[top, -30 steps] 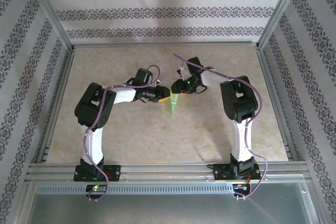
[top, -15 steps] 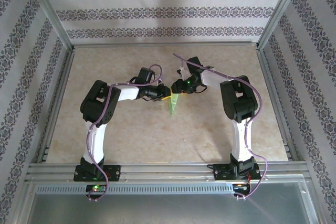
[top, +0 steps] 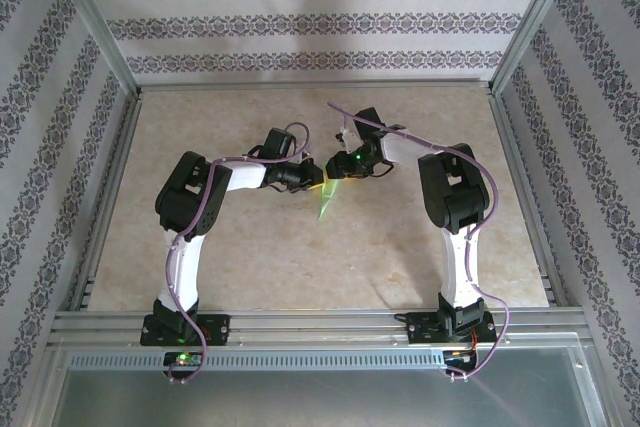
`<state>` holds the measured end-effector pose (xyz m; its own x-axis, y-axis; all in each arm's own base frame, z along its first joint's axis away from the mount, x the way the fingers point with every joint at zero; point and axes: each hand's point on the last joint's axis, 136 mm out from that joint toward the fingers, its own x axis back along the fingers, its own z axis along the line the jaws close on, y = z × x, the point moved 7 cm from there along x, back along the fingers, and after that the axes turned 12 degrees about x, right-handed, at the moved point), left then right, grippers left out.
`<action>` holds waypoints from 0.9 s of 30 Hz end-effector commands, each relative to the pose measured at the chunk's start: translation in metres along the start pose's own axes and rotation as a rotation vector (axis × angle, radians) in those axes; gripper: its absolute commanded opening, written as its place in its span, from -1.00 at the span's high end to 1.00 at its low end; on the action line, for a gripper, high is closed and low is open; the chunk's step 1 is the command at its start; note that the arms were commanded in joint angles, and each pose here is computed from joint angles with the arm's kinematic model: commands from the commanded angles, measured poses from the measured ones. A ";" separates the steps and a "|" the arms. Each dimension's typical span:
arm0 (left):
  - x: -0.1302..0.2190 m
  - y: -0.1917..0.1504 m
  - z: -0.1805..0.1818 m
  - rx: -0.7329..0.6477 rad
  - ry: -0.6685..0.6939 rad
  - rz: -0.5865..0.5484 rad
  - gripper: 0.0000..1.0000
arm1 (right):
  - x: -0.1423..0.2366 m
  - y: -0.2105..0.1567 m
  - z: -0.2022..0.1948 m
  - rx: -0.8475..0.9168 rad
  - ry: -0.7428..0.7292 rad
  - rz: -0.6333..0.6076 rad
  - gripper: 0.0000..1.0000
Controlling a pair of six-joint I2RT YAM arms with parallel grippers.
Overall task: Fold a paper plane with a square sheet of paper (fold left side to right side)
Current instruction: Fold the wing for the fifth time at the center of the table.
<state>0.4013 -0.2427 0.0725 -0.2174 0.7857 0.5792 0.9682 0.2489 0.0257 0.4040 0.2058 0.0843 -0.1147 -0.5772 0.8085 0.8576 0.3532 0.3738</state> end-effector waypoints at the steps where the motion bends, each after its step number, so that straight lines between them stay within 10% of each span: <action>1: 0.005 0.007 -0.001 -0.023 0.021 -0.019 0.84 | -0.012 -0.009 -0.001 0.008 -0.010 0.062 -0.03; 27: 0.012 0.013 0.003 -0.036 0.041 -0.035 0.85 | -0.017 -0.013 -0.001 0.025 -0.025 0.101 -0.03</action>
<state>0.4039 -0.2359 0.0712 -0.2211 0.7663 0.6032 0.9687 0.2444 0.0446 0.4043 0.2072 0.0836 -0.1009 -0.5600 0.8223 0.8503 0.3805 0.3635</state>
